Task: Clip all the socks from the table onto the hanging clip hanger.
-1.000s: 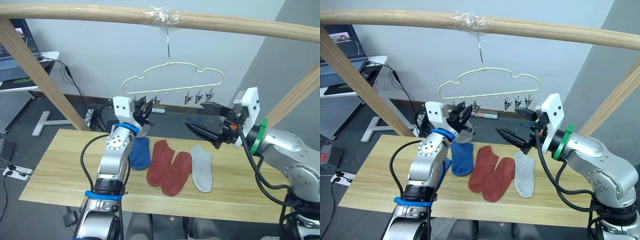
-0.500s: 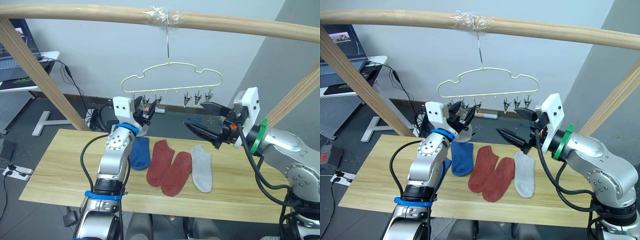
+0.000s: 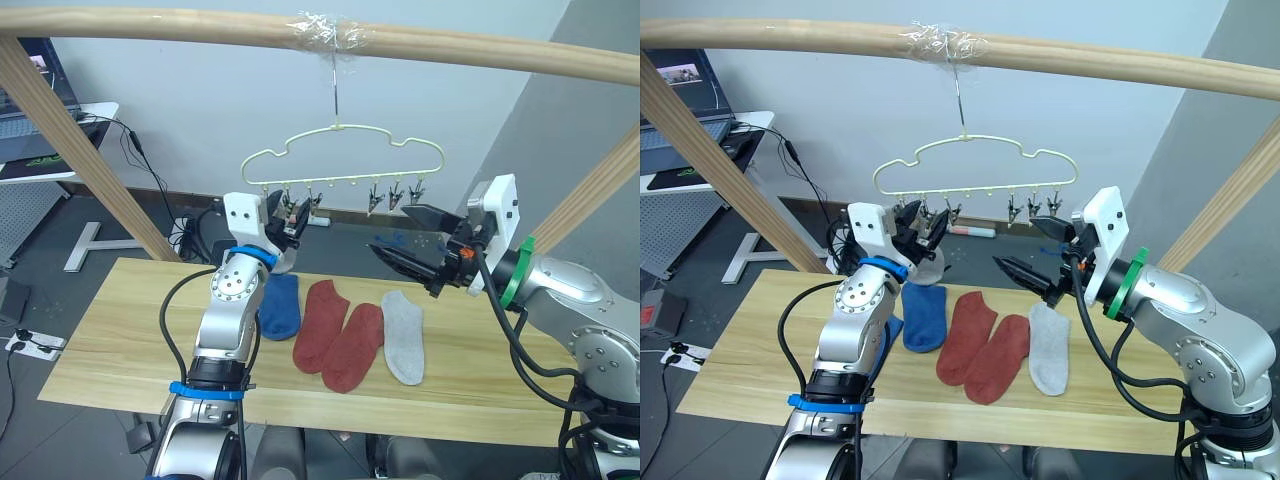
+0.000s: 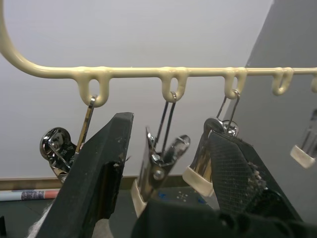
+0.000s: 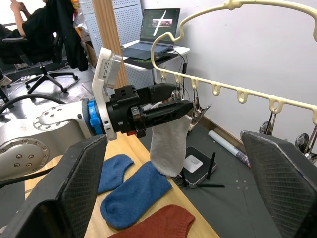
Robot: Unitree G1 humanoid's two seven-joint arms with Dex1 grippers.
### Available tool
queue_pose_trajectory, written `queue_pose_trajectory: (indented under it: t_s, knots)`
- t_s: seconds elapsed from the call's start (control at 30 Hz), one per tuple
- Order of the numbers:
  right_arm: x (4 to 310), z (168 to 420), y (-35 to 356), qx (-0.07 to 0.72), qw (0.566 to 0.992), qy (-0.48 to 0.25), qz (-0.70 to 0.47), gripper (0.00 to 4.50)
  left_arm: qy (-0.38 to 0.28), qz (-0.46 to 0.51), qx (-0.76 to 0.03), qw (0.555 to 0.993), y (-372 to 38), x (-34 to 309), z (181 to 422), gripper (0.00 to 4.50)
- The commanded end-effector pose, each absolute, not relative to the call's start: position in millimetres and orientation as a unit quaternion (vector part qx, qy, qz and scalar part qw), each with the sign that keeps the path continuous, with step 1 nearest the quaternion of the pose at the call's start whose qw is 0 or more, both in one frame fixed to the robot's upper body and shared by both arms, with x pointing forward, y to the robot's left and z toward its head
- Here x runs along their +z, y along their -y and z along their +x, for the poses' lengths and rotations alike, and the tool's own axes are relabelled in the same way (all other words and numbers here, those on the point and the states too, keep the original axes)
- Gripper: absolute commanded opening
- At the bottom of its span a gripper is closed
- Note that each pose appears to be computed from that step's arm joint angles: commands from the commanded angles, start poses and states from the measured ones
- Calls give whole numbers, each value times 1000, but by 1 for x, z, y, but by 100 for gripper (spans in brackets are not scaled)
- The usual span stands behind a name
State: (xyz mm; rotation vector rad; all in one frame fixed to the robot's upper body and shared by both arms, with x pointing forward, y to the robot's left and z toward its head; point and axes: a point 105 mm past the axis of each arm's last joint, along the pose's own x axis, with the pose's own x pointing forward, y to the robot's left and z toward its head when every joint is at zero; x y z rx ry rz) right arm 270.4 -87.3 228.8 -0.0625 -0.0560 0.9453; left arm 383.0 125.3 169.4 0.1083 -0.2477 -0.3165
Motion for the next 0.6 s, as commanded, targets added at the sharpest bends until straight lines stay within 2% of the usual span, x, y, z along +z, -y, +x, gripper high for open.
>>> queue_pose_trajectory:
  t_s: [0.03,0.1,0.23,0.33,0.4,0.53,0.6]
  knots:
    - [241,266,90,453,889,55,-31,450,148,55,-156,975,-124,181,382,240]
    - [241,266,90,452,890,56,-31,450,147,53,-158,975,-123,180,383,192]
    - [242,266,90,451,890,56,-30,450,143,45,-165,975,-122,179,383,67]
    - [241,266,90,450,891,56,-29,450,144,42,-169,974,-122,179,382,15]
    - [240,267,90,449,891,55,-28,450,143,42,-170,974,-121,179,382,2]
    - [230,267,91,442,895,41,-28,450,138,35,-185,972,-118,179,380,2]
    - [214,269,94,427,903,17,-33,450,131,31,-197,971,-117,177,378,2]
